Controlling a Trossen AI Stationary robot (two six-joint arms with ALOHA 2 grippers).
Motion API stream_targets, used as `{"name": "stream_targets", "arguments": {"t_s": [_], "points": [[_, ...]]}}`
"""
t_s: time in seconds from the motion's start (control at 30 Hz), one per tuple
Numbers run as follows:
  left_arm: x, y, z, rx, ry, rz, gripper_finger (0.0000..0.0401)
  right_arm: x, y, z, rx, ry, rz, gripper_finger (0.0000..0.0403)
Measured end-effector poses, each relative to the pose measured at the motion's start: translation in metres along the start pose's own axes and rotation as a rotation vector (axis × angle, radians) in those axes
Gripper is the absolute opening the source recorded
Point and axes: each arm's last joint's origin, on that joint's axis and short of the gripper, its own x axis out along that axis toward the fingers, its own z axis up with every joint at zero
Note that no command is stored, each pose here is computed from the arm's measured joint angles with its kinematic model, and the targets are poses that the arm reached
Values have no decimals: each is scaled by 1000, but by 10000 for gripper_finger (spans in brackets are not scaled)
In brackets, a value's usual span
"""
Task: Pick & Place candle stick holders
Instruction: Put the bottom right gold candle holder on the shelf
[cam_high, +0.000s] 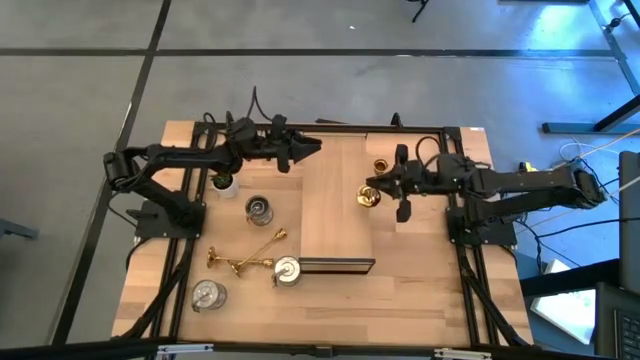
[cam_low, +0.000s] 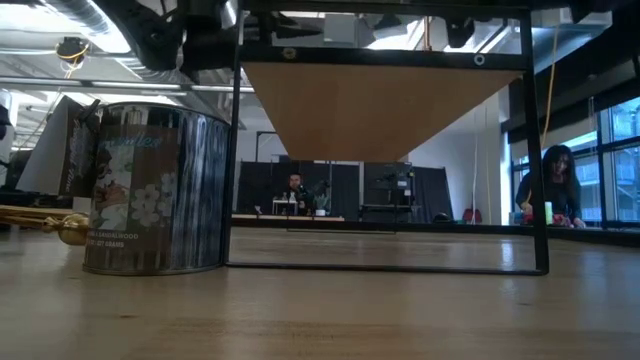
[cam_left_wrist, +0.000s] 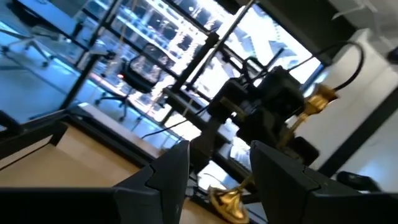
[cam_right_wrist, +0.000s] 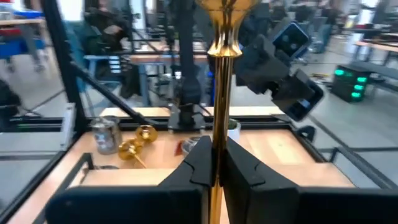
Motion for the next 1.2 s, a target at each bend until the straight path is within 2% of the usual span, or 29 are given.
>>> {"name": "stream_targets", "arguments": {"t_s": [0.33, 0.53, 0.73, 0.87, 1.2], "points": [[2, -3, -3, 13, -40, 47, 166, 23, -34, -12, 16, 0, 82, 15], [3, -4, -3, 11, -40, 46, 166, 26, -58, -15, 19, -24, -7, 15], [3, -4, -3, 16, -40, 46, 166, 22, -89, -20, 37, -9, -162, 15], [2, -3, -3, 18, -40, 46, 166, 20, -103, -19, 32, -57, -165, 15], [2, -3, -3, 18, -40, 46, 166, 37, -116, -39, 56, -17, -170, 15]]}}
